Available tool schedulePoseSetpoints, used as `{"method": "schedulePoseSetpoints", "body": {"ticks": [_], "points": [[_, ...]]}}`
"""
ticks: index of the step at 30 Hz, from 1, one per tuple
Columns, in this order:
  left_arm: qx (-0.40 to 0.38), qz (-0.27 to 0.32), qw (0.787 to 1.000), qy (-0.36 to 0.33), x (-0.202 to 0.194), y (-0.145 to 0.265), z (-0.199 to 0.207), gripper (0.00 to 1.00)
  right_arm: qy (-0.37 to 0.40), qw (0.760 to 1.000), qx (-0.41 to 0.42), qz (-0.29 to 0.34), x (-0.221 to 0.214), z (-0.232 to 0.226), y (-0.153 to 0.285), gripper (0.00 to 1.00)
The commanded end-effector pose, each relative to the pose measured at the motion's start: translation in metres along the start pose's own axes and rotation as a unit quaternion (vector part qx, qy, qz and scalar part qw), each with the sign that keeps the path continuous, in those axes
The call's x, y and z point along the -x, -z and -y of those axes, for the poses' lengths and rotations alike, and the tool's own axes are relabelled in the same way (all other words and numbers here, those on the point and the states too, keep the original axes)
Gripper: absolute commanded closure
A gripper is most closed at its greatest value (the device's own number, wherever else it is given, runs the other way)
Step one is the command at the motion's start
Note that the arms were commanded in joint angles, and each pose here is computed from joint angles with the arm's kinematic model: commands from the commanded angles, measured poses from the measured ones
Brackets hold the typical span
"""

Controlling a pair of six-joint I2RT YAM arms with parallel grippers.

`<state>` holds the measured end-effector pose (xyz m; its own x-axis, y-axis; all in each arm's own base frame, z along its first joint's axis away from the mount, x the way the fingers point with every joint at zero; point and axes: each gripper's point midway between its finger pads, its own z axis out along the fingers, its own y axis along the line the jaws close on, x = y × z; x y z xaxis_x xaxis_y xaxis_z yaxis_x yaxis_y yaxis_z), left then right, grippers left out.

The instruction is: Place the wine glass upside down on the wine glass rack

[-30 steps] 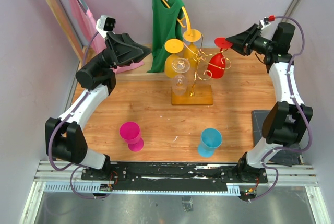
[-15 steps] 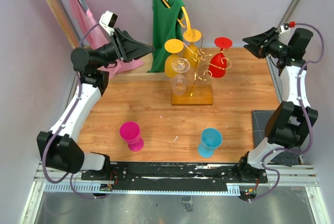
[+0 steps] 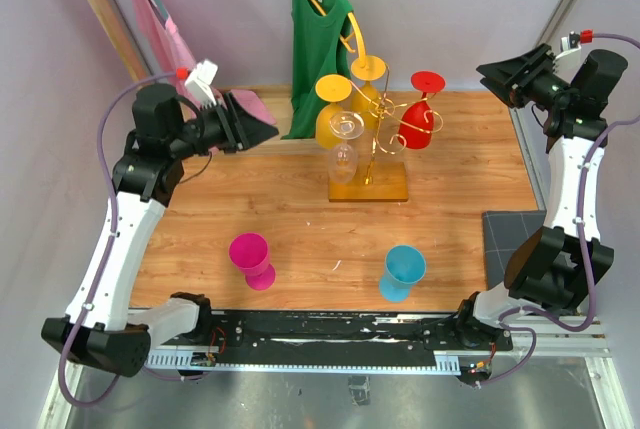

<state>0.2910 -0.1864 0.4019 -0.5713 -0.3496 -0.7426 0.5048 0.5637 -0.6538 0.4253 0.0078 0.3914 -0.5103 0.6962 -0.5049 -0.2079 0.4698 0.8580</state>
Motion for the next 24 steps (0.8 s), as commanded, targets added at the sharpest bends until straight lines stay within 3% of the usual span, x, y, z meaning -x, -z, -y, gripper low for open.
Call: {"method": "schedulePoseSetpoints", "body": {"ticks": [1,9,24], "points": [[0.135,-0.022,0.991,0.005,-0.044,0.031,-0.052,0.53,0.01,1.0,0.007,-0.002,-0.005,-0.012,-0.001,0.52],[0.197,-0.029,0.979,0.045,-0.101,0.074,-0.068,0.54,0.014,1.0,0.014,-0.008,-0.016,-0.023,-0.003,0.52],[0.298,-0.11,0.946,0.066,-0.167,0.132,-0.09,0.56,0.015,0.999,0.034,0.001,-0.033,-0.035,0.008,0.51]]}}
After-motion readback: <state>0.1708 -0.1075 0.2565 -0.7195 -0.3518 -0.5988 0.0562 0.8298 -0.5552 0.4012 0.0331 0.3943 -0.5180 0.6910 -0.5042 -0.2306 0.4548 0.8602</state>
